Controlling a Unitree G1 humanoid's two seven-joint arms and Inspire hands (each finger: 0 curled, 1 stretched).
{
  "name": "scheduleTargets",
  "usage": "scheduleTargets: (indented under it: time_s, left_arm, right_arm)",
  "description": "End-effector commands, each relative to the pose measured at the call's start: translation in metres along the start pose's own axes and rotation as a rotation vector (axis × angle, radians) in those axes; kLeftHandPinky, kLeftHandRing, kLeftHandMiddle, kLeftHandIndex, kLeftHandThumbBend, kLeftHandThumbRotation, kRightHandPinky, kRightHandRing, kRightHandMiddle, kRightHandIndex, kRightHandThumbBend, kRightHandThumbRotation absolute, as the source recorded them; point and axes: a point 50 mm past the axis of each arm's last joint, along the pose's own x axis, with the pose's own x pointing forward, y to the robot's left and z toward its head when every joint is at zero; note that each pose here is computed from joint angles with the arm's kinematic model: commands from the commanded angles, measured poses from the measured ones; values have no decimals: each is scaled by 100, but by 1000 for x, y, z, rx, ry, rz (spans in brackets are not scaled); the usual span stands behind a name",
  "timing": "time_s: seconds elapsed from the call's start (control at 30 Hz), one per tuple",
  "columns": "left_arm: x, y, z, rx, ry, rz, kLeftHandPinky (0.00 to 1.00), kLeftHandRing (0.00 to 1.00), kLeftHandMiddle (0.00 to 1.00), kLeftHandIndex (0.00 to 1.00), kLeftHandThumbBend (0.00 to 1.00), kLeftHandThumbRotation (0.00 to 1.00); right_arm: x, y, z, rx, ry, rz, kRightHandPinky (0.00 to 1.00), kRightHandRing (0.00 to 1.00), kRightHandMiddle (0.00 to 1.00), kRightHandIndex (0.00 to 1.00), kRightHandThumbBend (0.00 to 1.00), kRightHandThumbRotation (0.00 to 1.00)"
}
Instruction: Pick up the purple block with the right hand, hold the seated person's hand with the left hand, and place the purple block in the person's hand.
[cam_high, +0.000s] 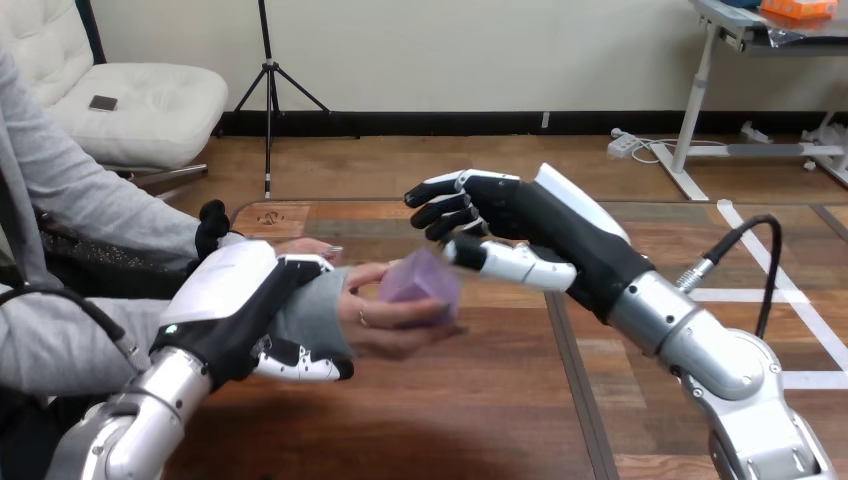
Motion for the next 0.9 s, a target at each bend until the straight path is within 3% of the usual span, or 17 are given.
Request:
scheduleTargets:
  time_s: [0.0,0.33,0.53,0.87]
  left_arm:
    - [-3,18,9,1,-11,77,55,65,69,68,75,21]
    - [-17,13,12,-70,5,134,56,67,71,70,73,26]
    - [-28,9,14,-191,-6,178,57,69,72,72,72,33]
    - [-52,0,19,-487,-74,321,59,72,73,71,69,40]
  right_arm:
    - [-6,-18,14,-25,-67,-53,64,73,75,76,100,87]
    - [-18,-19,12,10,-81,-92,68,77,79,78,100,95]
    - [-30,-17,9,59,-82,-131,70,79,80,78,100,98]
    - [-49,-9,1,301,-125,-214,82,84,84,82,100,100]
